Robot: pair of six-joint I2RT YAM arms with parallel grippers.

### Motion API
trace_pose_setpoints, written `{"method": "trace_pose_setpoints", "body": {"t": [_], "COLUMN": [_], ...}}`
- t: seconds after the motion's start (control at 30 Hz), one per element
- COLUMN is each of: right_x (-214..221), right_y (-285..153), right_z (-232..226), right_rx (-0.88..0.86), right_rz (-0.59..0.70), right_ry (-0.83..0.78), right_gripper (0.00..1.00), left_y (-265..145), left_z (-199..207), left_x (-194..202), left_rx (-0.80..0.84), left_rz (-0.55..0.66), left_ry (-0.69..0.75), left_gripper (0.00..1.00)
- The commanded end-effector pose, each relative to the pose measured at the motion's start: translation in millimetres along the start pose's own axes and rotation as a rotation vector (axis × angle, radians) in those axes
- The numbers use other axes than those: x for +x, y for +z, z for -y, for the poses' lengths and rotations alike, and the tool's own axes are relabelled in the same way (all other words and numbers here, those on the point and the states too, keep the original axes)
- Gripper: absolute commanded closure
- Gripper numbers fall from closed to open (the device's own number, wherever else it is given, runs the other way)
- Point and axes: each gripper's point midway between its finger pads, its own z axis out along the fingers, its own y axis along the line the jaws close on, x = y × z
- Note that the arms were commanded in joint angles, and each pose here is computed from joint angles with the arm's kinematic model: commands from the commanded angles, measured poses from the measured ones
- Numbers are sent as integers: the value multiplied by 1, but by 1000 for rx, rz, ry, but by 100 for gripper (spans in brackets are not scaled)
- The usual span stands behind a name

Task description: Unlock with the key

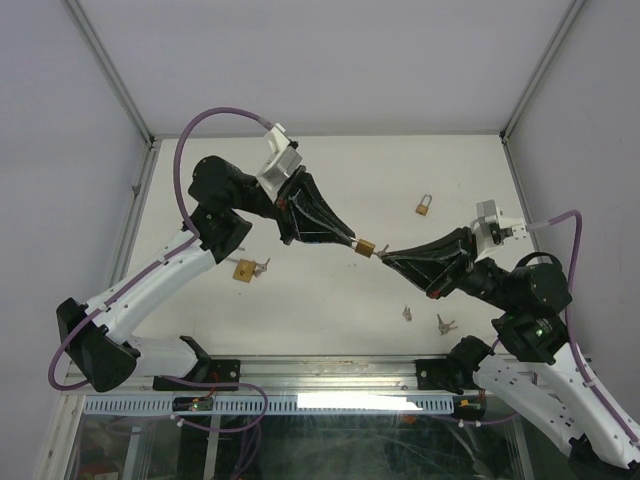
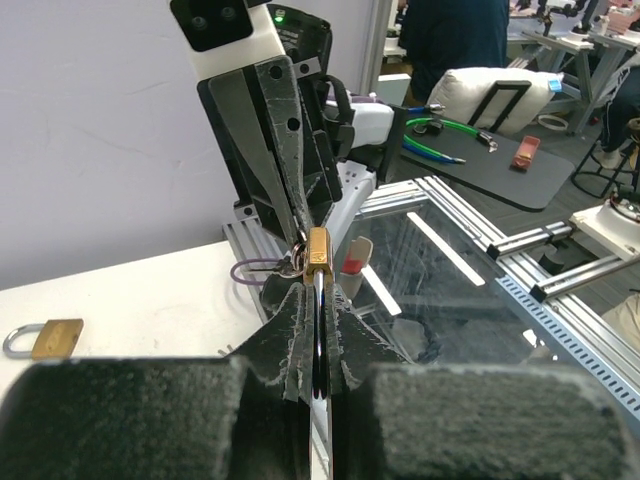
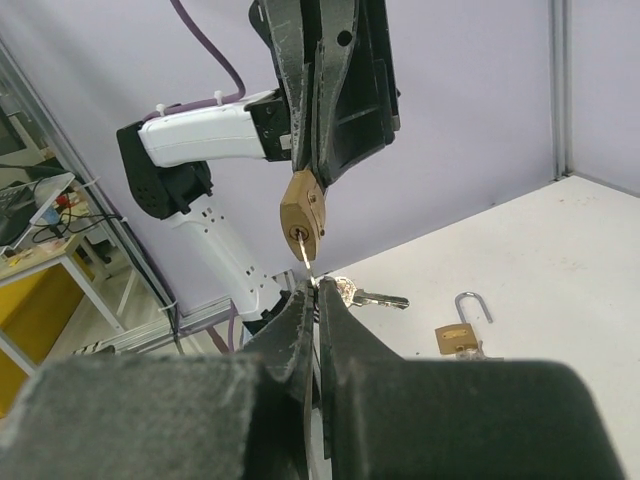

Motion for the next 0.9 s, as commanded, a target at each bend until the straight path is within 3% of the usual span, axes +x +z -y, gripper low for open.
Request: {"method": "trace_pose_setpoints", "body": {"t": [0.0, 0.63, 0.87], "right_x": [-16, -18, -16], "right_y": [-2, 4, 14], "right_z": [0, -2, -3], "right_rx": [37, 25, -7], "right_rz": [41, 14, -23], "right_ry": [-27, -24, -7], "right_gripper": [100, 100, 100], "left_y": [-5, -9, -14], "left_z": [-7, -18, -34], "left_x": [-16, 0, 15], "left_rx": [-74, -110, -195], "left_rz": [33, -2, -24], "left_ry": [48, 53, 10], "left_gripper": [100, 100, 100]}}
